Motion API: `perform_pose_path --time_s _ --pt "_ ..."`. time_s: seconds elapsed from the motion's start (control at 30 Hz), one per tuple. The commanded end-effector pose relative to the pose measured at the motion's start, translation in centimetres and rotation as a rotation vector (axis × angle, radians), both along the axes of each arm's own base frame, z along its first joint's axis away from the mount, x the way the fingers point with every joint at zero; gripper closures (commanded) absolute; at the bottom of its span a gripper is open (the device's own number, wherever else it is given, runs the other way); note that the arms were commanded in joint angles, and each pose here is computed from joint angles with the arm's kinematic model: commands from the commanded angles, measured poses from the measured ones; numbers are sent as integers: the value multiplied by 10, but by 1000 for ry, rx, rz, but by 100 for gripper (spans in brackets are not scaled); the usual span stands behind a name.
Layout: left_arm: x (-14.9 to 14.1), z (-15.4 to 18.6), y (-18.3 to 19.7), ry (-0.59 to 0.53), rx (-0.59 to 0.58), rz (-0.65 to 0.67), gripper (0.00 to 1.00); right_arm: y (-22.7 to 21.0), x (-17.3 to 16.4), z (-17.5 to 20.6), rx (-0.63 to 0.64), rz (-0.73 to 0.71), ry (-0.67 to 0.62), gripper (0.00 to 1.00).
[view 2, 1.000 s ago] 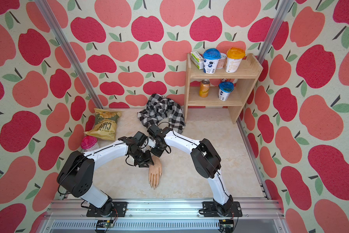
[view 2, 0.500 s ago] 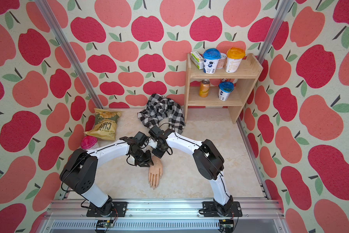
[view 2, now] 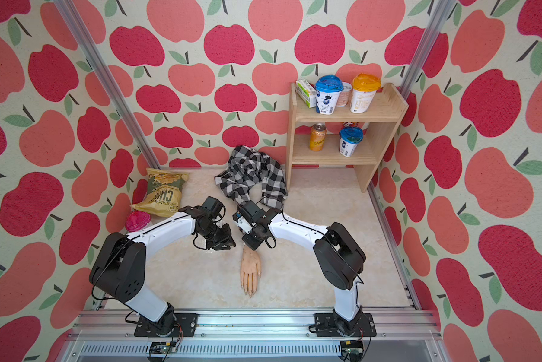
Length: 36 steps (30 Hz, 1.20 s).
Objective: Take off the watch
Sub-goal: Untie the watch from the hand.
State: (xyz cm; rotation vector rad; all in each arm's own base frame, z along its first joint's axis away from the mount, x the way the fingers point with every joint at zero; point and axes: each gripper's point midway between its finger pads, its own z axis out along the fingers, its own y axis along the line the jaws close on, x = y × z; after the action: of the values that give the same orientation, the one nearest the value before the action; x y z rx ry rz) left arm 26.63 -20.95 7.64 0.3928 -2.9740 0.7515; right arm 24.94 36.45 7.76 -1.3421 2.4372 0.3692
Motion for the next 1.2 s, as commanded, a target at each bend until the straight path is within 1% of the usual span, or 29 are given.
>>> perform_pose_path --time_s 0.0,0.1,0.17,0.3,0.4,0.47,0.6,0.77,0.83,0.9,0.97,1.0,1.03,1.07,1.17 --pt "8 9 1 -34 20 -6 71 9 7 11 58 -45 -12 72" --pt "10 7 1 -38 21 -4 70 10 5 9 55 -43 -14 69" --pt "11 8 0 -44 18 -6 70 10 4 7 53 -47 -13 63" --pt "13 6 -1 -48 22 -14 70 6 6 13 62 -66 -33 62" --pt "14 5 -3 -58 56 -37 70 -5 13 25 77 -118 -55 62" --pt "17 4 -7 -66 61 -50 73 -14 13 30 111 -165 -13 63" --pt "25 1 -10 -82 61 -49 75 -23 4 37 234 -249 144 65" --pt "37 -2 -15 -96 61 -57 76 -7 -16 55 428 -302 381 65" --pt "41 -2 -18 -104 55 -65 76 1 -24 59 463 -320 464 65" --pt "44 -3 -21 -106 49 -70 76 5 -30 61 478 -314 501 65" --pt "45 -5 -23 -105 45 -78 76 1 -32 58 432 -315 467 64" --pt "45 -5 -23 -106 44 -78 76 -3 -31 53 389 -329 435 62" --pt "45 -5 -23 -108 43 -78 76 -7 -29 49 342 -339 408 57" --pt "45 -5 -24 -110 38 -79 76 -11 -26 47 306 -349 380 55" --pt "42 -4 -25 -109 24 -90 76 -16 -22 49 223 -331 261 54"
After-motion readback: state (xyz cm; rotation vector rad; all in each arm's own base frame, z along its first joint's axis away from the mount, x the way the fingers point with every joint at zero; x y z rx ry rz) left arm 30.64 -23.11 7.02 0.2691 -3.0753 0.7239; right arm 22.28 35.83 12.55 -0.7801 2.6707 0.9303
